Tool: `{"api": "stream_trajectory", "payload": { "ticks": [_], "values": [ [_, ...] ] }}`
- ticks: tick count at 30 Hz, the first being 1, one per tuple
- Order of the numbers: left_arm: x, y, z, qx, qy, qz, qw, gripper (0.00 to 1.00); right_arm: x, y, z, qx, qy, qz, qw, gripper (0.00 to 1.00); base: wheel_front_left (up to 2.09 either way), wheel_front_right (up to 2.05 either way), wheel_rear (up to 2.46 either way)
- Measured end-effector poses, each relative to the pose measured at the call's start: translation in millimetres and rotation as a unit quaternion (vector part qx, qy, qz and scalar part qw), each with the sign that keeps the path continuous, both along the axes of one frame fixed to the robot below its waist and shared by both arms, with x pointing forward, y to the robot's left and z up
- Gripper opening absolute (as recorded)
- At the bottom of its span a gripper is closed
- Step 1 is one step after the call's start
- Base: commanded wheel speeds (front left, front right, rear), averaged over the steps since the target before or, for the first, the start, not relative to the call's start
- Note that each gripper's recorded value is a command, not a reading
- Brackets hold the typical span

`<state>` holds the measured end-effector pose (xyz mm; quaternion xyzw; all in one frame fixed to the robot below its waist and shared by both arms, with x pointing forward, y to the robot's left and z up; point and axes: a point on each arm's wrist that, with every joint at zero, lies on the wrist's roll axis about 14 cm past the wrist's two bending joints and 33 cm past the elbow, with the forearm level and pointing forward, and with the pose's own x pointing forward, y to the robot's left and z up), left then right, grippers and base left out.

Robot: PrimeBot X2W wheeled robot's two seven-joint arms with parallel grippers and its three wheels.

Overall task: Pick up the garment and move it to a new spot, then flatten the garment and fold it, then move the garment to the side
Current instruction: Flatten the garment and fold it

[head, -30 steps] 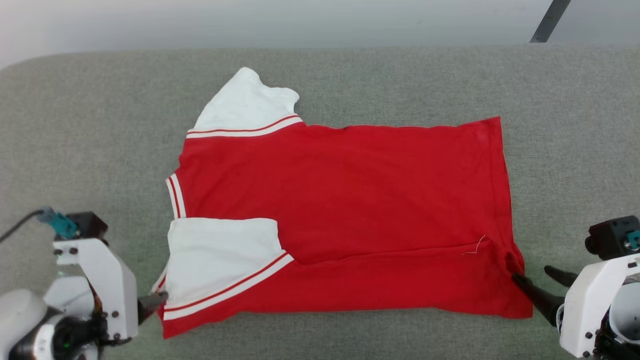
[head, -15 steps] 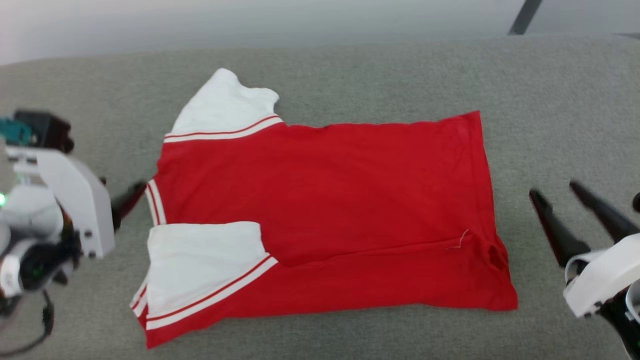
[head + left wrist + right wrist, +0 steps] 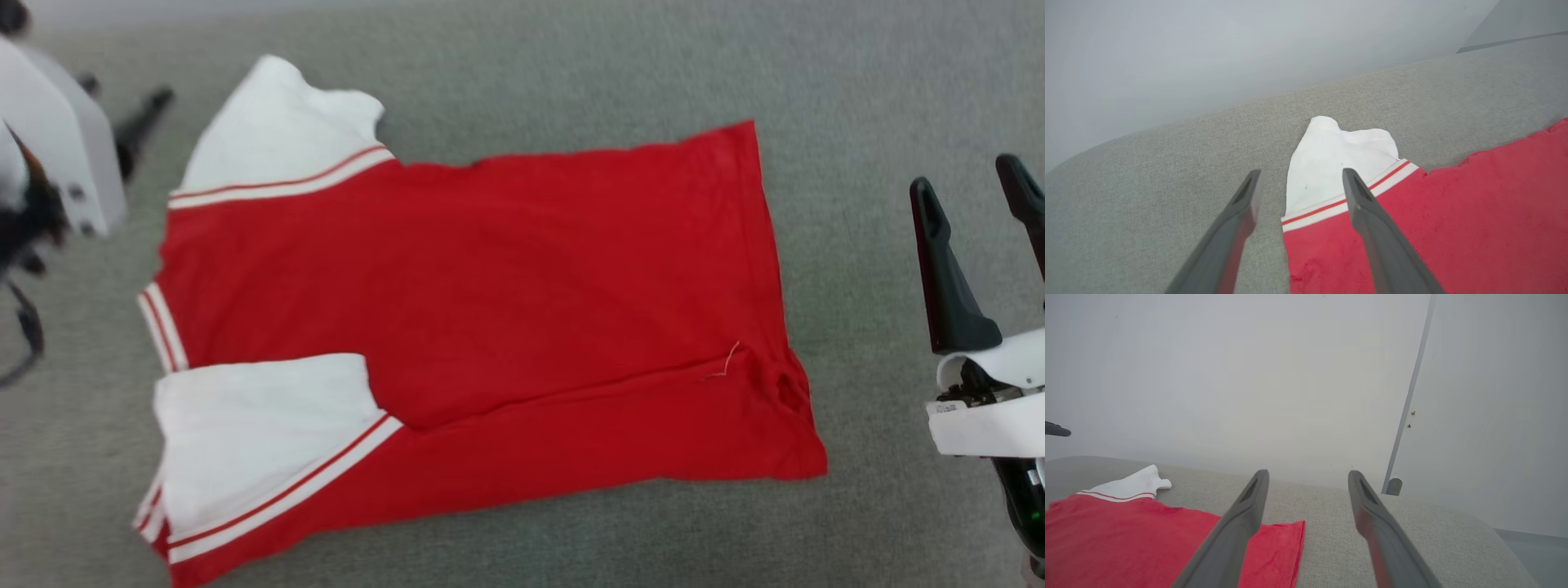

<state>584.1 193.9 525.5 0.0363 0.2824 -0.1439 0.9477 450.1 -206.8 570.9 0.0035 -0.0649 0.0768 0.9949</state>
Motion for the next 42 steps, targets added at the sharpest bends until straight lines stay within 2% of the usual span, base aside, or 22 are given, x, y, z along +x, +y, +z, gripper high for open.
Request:
{"api": "stream_trajectory", "payload": {
  "ticks": [5, 13, 20, 29, 30, 31, 32, 33, 42],
  "values": [
    [38.2, -8.1, -9.3, 0.01, 0.008, -0.012, 1.0, 1.0, 8.3, -3.6, -17.8, 0.002, 0.011, -0.007, 1.0, 1.0, 0.0, 0.0, 0.0],
    [75.2, -28.5, -59.1, 0.016, 0.07, -0.032, 0.997, 1.0, 18.5, -7.3, -57.9, 0.011, 0.052, -0.017, 0.998, 1.0, 0.0, 0.0, 0.0],
    [82.0, -30.9, -111.3, 0.036, 0.142, -0.029, 0.989, 1.0, 21.6, -10.9, -82.4, 0.018, 0.08, -0.025, 0.996, 1.0, 0.0, 0.0, 0.0],
    [83.0, -31.9, -132.4, 0.037, 0.193, -0.013, 0.98, 1.0, 23.6, -13.6, -89.4, 0.023, 0.09, -0.029, 0.995, 1.0, 0.0, 0.0, 0.0],
    [82.8, -32.7, -133.3, 0.036, 0.197, -0.012, 0.98, 0.89, 24.0, -13.6, -89.8, 0.024, 0.091, -0.029, 0.995, 1.0, 0.0, 0.0, 0.0],
    [82.2, -33.7, -134.5, 0.033, 0.202, -0.01, 0.979, 0.74, 24.3, -13.5, -90.1, 0.026, 0.093, -0.03, 0.995, 1.0, 0.0, 0.0, 0.0],
    [81.2, -33.6, -136.4, 0.033, 0.207, -0.006, 0.978, 0.44, 24.3, -13.4, -90.3, 0.027, 0.094, -0.03, 0.995, 1.0, 0.0, 0.0, 0.0],
    [79.9, -33.0, -138.2, 0.033, 0.215, -0.001, 0.976, 0.0, 24.2, -13.4, -91.0, 0.028, 0.097, -0.03, 0.994, 1.0, 0.0, 0.0, 0.0],
    [75.9, -33.2, -133.8, 0.012, 0.229, 0.018, 0.973, 0.0, 31.6, -1.0, -97.7, 0.056, 0.162, -0.007, 0.985, 1.0, 0.0, 0.0, 0.0]
  ]
}}
